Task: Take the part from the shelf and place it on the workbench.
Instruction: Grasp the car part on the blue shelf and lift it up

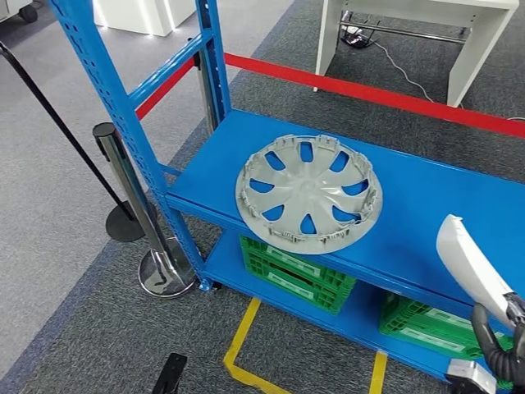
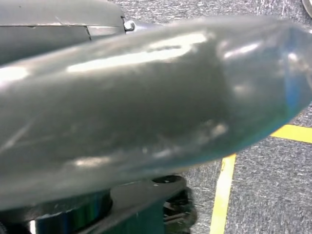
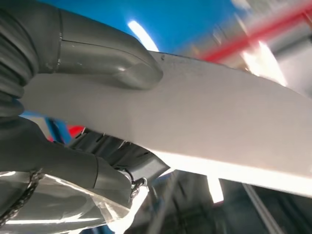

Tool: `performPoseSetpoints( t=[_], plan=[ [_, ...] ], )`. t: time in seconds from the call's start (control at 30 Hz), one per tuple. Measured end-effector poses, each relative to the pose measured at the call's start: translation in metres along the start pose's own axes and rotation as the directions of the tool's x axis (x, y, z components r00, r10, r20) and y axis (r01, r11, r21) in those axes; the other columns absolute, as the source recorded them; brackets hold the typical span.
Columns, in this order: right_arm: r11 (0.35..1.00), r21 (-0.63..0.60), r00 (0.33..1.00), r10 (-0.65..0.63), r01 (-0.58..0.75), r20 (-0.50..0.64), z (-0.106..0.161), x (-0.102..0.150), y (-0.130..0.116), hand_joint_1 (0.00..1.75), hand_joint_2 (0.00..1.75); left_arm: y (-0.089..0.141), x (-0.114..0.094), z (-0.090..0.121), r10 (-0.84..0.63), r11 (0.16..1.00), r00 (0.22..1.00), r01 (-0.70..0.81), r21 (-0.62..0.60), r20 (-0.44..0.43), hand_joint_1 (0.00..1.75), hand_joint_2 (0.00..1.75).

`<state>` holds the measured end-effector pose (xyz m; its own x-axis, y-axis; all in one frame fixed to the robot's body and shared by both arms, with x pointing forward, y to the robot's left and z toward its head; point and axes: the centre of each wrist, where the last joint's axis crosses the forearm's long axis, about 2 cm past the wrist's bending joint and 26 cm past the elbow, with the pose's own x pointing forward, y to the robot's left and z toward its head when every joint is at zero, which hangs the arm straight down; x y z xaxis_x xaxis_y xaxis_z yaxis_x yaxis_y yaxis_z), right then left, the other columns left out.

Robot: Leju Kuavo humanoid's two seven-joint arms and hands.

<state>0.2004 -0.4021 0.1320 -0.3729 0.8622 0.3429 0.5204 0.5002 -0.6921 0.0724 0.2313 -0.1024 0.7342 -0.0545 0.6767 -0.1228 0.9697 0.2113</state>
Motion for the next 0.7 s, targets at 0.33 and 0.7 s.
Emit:
performPoseSetpoints(
  t=[0.33, 0.7],
  plan=[
    [0.911, -0.347, 0.972, -0.188, 0.225, 0.139, -0.009, 0.084, -0.02, 1.75, 1.75, -0.002, -0.002, 0.002, 0.0, 1.0, 0.999, 0.0, 0.013, -0.042, 0.0, 0.0],
    [0.78, -0.331, 0.846, -0.462, 0.53, 0.266, -0.019, 0.138, -0.024, 1.75, 1.75, -0.004, -0.006, 0.006, -0.024, 0.999, 0.997, 0.027, 0.041, -0.069, 0.0, 0.0]
  ],
)
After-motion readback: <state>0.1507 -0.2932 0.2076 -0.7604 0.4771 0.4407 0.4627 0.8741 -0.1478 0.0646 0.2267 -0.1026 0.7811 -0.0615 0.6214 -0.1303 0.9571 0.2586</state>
